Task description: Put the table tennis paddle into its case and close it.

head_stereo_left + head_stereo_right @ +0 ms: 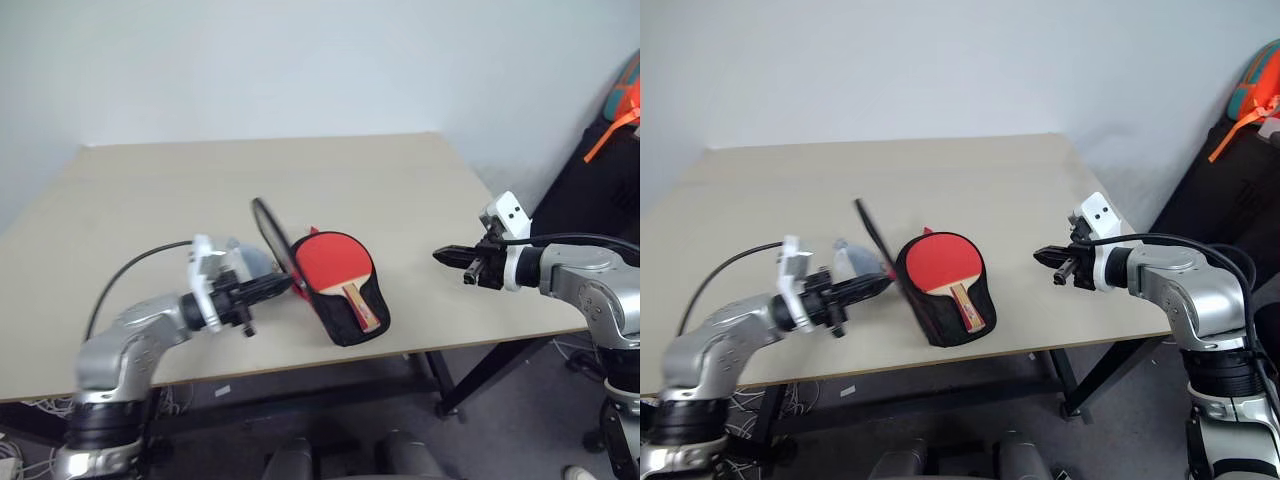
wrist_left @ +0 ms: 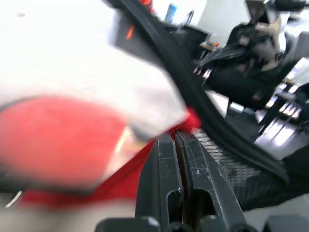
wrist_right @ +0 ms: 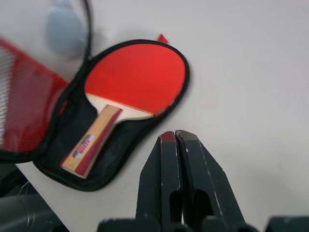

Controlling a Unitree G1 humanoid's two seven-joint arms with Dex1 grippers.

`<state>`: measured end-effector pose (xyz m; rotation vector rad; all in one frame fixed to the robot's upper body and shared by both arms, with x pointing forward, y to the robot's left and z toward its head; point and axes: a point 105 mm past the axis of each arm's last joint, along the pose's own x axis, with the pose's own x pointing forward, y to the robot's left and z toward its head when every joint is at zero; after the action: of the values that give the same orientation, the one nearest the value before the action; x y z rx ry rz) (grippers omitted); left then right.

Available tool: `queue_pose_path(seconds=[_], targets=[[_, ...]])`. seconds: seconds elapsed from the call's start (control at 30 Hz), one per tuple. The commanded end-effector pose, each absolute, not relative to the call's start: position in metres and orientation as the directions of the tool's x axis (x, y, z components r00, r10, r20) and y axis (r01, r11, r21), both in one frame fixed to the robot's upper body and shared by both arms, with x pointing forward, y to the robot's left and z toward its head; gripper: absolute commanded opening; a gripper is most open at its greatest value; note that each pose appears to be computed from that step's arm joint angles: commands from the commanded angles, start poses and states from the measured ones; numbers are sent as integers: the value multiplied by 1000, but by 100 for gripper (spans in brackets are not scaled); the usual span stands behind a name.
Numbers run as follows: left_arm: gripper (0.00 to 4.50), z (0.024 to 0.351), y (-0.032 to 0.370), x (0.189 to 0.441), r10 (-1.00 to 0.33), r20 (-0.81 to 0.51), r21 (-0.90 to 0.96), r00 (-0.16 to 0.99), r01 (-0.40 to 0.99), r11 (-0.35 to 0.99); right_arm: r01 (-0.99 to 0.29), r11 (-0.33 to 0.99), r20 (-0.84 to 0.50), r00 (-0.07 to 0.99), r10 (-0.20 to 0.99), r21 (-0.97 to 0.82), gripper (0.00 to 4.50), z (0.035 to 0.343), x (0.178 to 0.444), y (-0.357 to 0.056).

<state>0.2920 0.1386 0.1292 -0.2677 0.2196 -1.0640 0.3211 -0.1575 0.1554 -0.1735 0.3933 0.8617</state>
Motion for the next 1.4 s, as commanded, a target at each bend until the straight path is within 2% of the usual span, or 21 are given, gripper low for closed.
queue_pose_path(seconds=[0.03, 0.13, 0.2, 0.3, 0.57, 0.67, 0.73, 0.9, 1.0, 1.4], targets=[[0, 113, 102, 308, -880, -112, -331, 461, 818, 471, -811, 583, -345, 562, 752, -49, 3, 176, 315, -149], [0, 99, 77, 321, -858, -170, -238, 485, 824, 514, -817, 574, -339, 554, 760, -48, 3, 176, 310, -146], [0, 97, 75, 319, -860, -190, -216, 475, 834, 508, -816, 575, -343, 555, 758, -48, 3, 174, 307, -146], [59, 98, 83, 304, -881, -204, -265, 426, 842, 469, -809, 586, -349, 563, 749, -48, 0, 172, 305, -149], [338, 86, 109, 276, -880, -249, -448, 404, 758, 474, -795, 606, -339, 579, 742, -31, 0, 170, 303, -149], [446, 76, 109, 271, -863, -302, -435, 404, 747, 502, -792, 609, -340, 581, 740, -28, 0, 169, 303, -149], [449, 69, 107, 267, -857, -337, -441, 391, 738, 510, -795, 607, -338, 577, 743, -24, 0, 170, 302, -147], [449, 65, 94, 264, -872, -314, -589, 376, 643, 490, -797, 604, -337, 571, 749, -9, 0, 168, 299, -142], [449, 57, 93, 261, -857, -376, -629, 352, 583, 515, -794, 608, -337, 573, 747, -2, 0, 167, 299, -141], [449, 52, 81, 268, -855, -343, -754, 388, 429, 497, -794, 608, -333, 569, 752, 16, 0, 165, 296, -134]])
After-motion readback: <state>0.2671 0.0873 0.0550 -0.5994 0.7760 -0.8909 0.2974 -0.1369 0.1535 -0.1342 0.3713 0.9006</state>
